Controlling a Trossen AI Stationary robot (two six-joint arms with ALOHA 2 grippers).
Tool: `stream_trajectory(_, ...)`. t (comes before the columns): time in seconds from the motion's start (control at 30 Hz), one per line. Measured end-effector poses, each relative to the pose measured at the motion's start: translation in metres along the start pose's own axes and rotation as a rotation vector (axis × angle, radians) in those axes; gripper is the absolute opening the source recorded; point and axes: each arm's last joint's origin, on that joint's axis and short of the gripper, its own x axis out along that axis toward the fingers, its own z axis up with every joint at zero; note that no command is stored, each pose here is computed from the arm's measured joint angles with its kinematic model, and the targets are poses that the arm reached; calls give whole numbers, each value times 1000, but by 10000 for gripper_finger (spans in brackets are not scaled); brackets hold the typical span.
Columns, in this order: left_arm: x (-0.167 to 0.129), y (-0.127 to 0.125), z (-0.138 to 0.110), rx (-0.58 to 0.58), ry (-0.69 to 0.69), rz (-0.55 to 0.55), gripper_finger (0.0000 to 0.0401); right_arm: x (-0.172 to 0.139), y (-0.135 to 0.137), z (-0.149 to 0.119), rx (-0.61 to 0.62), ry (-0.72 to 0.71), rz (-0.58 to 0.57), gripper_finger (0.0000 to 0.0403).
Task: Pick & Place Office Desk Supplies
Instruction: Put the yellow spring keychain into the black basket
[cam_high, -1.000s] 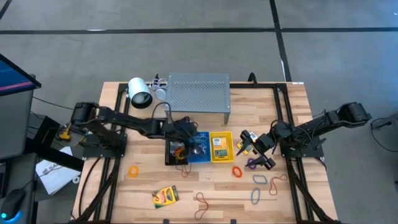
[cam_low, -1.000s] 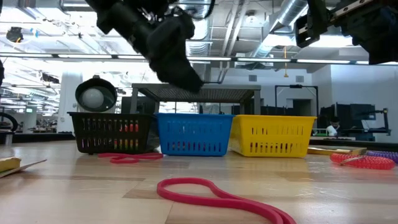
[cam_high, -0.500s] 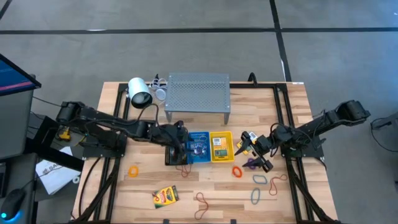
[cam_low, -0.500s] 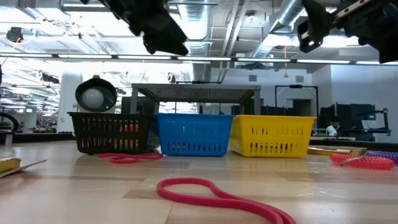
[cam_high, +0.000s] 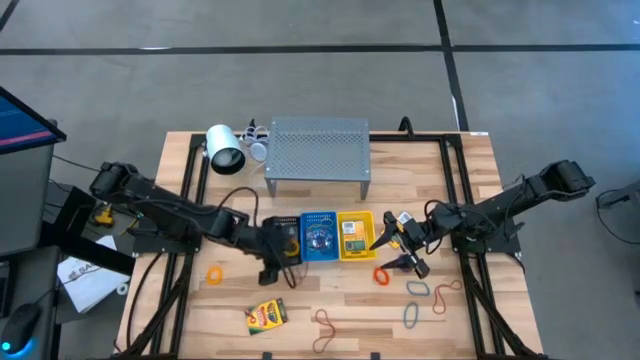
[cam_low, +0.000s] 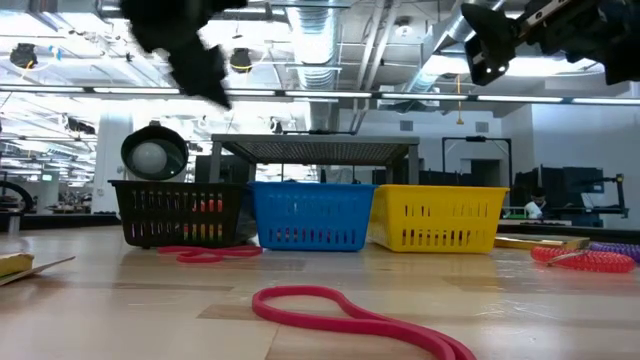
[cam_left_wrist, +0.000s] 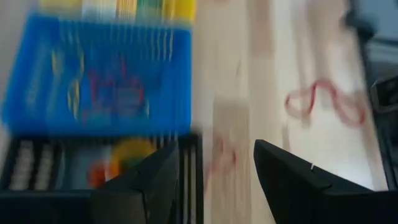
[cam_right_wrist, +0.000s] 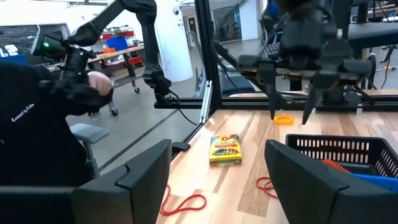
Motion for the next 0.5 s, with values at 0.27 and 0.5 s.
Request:
stream_trajectory(0.27, -23, -12, -31, -266, 280, -43, 198, 0, 0, 0, 1, 4, 0, 255)
stream_trajectory(0.5, -50, -25, -59, -454, 418, 75, 198, 0, 0, -1, 2, 9, 0, 255)
